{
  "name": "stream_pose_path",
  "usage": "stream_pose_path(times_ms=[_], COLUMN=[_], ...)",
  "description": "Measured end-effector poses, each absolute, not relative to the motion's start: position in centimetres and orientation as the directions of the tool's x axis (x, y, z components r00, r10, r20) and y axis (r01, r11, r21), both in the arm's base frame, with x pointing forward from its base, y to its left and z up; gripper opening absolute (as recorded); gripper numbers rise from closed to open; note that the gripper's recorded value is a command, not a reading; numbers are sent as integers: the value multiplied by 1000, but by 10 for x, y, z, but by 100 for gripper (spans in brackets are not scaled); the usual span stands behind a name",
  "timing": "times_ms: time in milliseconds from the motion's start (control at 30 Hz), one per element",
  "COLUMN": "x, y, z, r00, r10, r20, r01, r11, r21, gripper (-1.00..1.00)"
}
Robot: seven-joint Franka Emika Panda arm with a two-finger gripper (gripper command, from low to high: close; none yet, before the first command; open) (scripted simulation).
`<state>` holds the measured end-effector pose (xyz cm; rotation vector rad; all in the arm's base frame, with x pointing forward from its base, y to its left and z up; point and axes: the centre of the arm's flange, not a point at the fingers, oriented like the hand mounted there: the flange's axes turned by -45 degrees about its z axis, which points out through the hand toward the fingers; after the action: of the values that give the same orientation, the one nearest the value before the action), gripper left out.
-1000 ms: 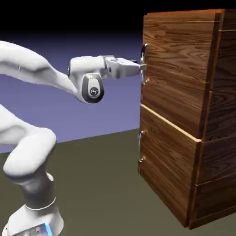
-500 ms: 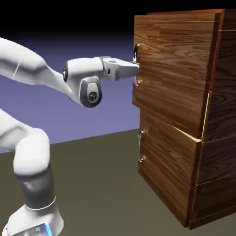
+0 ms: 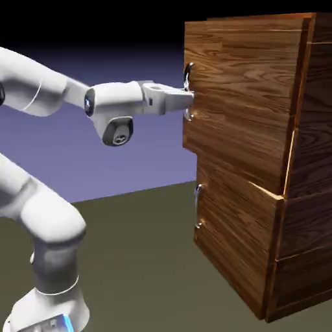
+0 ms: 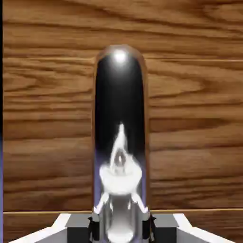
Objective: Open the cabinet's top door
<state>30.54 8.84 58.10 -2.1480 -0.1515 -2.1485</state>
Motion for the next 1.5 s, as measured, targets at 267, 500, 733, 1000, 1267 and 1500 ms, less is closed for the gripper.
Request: stream_pose_path(times_ms=[267, 500, 733, 1000, 1267, 1500], x=[278, 248, 224, 200, 176, 155], y=[70, 45, 19, -10, -48, -94], z=[581, 581, 581, 581, 581, 581], r00=[0, 0, 0, 0, 0, -1], r10=[0, 0, 0, 0, 1, 2], r20=[1000, 1000, 1000, 1000, 1000, 1000], r01=[232, 332, 423, 513, 616, 719], r11=[-973, -943, -906, -858, -787, -695], r21=[0, 0, 0, 0, 1, 2], gripper=[-100, -100, -100, -100, -100, -100])
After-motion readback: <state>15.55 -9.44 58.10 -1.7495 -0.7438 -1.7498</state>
